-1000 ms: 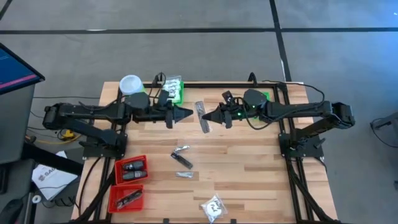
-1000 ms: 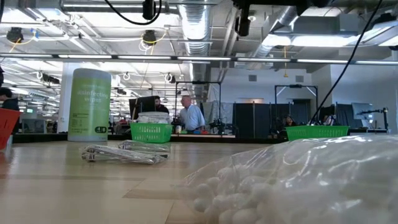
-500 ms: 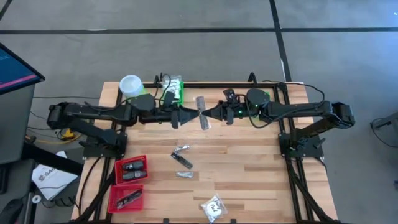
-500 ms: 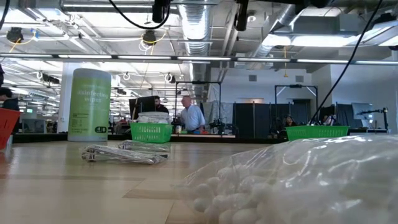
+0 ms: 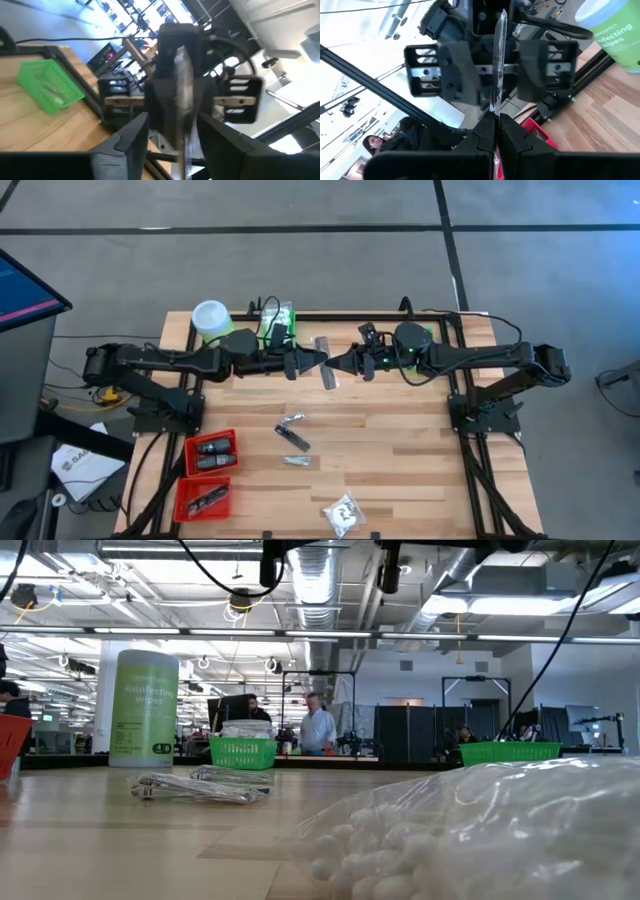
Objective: Pick & Place Travel size toiletries
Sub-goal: Put the black comb into the bottom red basket
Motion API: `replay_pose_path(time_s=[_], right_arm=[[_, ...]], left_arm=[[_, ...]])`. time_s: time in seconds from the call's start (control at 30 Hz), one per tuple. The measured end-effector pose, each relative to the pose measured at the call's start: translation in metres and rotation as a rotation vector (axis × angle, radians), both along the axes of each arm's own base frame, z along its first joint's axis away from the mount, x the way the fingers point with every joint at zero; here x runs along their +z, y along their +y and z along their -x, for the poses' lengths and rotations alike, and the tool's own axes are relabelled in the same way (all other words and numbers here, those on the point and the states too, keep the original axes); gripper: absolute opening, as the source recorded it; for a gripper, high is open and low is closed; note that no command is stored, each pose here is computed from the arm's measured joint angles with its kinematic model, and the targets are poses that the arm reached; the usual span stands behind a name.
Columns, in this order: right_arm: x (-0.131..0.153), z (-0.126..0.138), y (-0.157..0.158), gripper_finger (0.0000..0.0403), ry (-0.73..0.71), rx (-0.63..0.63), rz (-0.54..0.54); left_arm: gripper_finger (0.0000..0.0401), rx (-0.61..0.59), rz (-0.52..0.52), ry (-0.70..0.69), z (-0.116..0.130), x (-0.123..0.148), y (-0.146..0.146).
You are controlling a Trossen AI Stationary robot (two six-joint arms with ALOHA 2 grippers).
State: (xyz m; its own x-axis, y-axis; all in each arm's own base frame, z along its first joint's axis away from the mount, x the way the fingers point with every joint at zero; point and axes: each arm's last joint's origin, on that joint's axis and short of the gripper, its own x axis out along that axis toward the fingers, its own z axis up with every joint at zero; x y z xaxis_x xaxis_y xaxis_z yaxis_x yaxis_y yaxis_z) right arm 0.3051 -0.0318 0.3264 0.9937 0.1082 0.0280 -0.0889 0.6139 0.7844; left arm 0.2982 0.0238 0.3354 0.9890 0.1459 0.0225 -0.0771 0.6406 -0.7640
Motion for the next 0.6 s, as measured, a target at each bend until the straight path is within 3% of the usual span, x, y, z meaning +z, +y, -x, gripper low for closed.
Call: replay_pose_path(time_s=[0.13, 0.3, 0.47, 0.6], right_arm=[[-0.0005, 0.0, 0.0, 0.0, 0.005, 0.0, 0.002], [-0.0006, 0.0002, -0.0011, 0.0012, 0.005, -0.002, 0.007], [-0.0004, 0.0005, -0.0002, 0.0049, 0.001, 0.055, 0.019], [0.0025, 0.0028, 0.003, 0.0103, -0.009, 0.113, 0.011]], left_arm=[[0.0113, 0.0, -0.017, -0.005, 0.0005, 0.0011, 0.0], [0.0016, -0.001, -0.024, -0.017, 0.0023, 0.0038, -0.0002], [0.0006, -0.017, -0.025, -0.016, 0.0023, 0.0038, -0.0007], [0.0006, -0.064, -0.028, -0.019, 0.0036, 0.0052, -0.003]])
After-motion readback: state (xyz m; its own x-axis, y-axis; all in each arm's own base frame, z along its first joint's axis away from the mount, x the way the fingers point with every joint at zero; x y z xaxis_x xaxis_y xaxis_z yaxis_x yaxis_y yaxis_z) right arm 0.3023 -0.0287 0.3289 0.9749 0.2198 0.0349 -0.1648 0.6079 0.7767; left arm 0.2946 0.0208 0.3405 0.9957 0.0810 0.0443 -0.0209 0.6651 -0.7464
